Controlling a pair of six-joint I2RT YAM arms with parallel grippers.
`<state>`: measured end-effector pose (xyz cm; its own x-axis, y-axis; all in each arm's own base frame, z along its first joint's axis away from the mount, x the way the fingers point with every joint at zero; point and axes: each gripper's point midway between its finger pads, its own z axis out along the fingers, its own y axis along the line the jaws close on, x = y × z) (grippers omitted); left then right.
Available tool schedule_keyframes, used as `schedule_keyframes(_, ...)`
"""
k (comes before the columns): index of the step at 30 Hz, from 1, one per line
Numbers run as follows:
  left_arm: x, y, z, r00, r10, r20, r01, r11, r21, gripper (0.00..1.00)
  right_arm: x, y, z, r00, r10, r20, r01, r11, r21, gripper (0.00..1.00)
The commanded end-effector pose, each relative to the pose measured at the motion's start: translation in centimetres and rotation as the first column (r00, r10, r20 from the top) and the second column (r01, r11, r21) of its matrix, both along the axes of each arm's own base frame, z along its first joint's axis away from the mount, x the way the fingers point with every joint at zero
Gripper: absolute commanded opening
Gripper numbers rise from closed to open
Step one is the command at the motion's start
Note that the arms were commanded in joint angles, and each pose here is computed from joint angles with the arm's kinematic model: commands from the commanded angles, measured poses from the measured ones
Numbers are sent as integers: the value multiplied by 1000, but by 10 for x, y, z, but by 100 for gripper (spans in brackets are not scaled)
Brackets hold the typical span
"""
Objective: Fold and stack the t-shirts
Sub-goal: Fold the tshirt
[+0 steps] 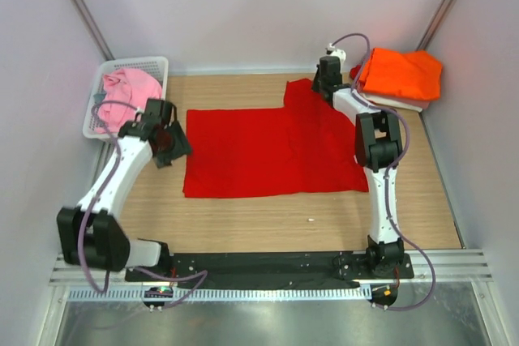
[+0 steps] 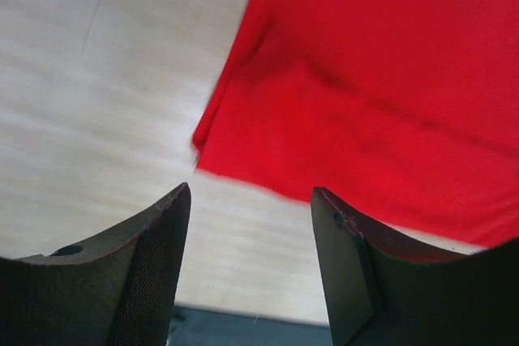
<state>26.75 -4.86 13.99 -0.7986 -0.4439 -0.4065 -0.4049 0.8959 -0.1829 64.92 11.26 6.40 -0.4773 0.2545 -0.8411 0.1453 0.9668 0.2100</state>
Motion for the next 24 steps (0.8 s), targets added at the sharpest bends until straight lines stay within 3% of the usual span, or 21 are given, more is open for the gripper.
schedule_keyframes(1,89,-4,18,982,86,170,-85,996,-17,63,7,7,119,956,-24,294,0,997,81,1)
schedule_keyframes(2,108,-7,29,973,108,203,-103,994,-34,62,3,8,130,950,-19,311,-9,996,88,1)
schedule_keyframes(6,179,10,16,957,134,256,-163,982,92,62,-8,14,136,944,10,331,-45,994,98,2)
schedule_keyframes(7,191,13,-11,970,135,202,-163,978,130,62,-9,16,140,940,15,342,-52,993,101,1)
schedule_keyframes(12,254,10,-37,975,124,186,-156,973,169,59,-11,19,140,941,31,337,-71,992,107,2)
schedule_keyframes(15,265,16,-63,980,128,151,-157,966,206,59,-13,21,141,941,38,337,-80,990,113,1)
schedule_keyframes(24,304,20,-73,966,160,202,-197,965,176,58,-15,27,140,941,58,333,-109,985,137,2)
